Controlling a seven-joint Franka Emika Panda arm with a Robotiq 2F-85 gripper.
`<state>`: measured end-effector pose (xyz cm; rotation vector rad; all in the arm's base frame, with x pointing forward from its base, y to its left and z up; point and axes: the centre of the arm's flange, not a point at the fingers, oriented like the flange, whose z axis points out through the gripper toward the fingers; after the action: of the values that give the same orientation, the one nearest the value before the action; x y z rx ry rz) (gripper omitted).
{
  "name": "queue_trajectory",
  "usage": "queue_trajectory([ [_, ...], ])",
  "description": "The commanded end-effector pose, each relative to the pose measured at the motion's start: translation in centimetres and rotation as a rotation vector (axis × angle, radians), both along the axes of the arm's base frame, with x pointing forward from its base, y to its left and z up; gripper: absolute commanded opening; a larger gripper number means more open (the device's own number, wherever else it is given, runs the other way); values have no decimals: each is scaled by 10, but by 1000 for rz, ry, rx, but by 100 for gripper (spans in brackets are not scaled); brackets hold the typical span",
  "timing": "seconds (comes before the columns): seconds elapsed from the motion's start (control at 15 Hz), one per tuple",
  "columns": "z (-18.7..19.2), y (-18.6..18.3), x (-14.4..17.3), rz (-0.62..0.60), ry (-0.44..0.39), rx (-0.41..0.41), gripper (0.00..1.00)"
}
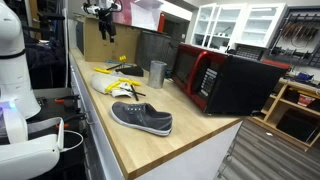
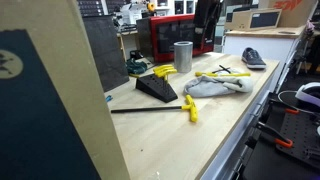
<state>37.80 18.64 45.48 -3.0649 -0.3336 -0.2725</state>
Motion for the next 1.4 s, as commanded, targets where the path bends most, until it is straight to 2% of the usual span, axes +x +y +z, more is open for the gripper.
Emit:
queue_trajectory([
  [0.0, 0, 0, 0, 0, 0, 0, 100],
  [0.33, 0, 0, 0, 0, 0, 0, 100],
  [0.73, 0, -16, 24, 66, 44, 6, 100],
  [1.07, -5, -25, 49, 184, 95, 25, 100],
  [1.33, -8, -20, 65, 332, 119, 13, 100],
])
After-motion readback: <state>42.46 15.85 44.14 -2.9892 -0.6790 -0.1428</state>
